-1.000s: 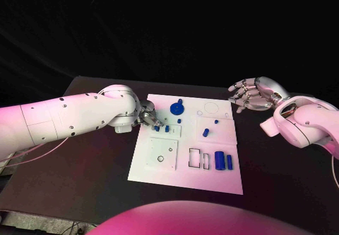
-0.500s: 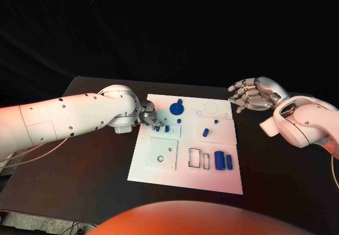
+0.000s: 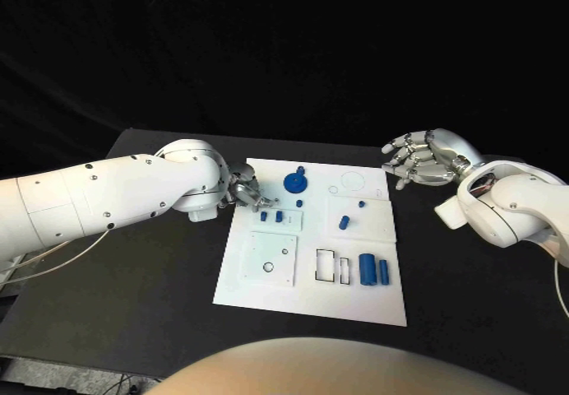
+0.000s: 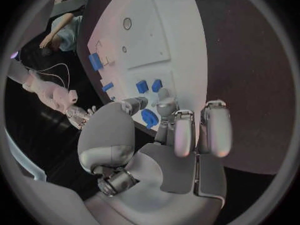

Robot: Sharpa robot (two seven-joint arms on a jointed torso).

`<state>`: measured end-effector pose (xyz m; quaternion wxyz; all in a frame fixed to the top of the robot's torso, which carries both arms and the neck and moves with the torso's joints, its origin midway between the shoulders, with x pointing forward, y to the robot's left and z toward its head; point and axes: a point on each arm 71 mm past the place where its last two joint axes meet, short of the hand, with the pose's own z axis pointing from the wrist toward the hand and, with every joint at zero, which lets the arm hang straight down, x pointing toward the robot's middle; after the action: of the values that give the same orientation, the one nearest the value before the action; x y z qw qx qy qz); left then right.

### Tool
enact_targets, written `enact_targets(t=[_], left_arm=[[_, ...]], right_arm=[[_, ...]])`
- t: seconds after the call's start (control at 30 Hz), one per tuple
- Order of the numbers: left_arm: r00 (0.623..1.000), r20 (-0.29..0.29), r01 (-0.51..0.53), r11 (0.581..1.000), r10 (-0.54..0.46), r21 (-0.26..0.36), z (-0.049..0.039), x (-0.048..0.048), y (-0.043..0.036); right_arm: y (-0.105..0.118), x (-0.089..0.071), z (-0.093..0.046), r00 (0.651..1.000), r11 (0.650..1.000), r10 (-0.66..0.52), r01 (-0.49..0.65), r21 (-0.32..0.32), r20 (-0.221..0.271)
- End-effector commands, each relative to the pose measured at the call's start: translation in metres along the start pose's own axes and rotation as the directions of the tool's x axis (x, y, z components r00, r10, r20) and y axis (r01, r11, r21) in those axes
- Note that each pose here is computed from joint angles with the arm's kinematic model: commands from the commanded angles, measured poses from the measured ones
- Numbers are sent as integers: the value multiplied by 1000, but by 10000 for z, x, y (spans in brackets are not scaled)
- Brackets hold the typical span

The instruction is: Assemble the parts on the task board

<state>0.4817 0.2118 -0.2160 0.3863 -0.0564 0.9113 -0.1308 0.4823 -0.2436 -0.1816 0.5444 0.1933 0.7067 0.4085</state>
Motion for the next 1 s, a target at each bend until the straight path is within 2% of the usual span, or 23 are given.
enact_targets(t=[0.03,0.13,0.23,0.33,0.43,0.57,0.73,1.0], left_arm=[[987,124,86,987,-103,136,-57,-122,-94],[967,182,124,956,-176,265,-100,-198,-185],[945,239,112,905,-225,410,-136,-254,-311],[932,292,36,859,-213,511,-145,-243,-425],[923,342,-51,821,-179,568,-132,-202,-516],[911,404,-190,781,-87,595,-80,-103,-616],[897,439,-329,746,54,579,22,15,-711],[855,460,-477,709,238,520,153,124,-772]], right_arm=[[-3,6,0,1000,1000,-1,1,-5,-11],[-9,-1,2,1000,1000,-2,2,-4,-8],[-16,-9,6,1000,1000,-3,3,-3,-4],[-17,-10,10,1000,1000,-3,3,-4,-3],[-16,-8,12,1000,1000,-2,2,-4,-4],[-7,1,13,1000,1000,-1,1,-7,-5],[-1,8,14,1000,1000,0,0,-8,-7],[-1,12,11,1000,1000,0,-1,-9,-8]])
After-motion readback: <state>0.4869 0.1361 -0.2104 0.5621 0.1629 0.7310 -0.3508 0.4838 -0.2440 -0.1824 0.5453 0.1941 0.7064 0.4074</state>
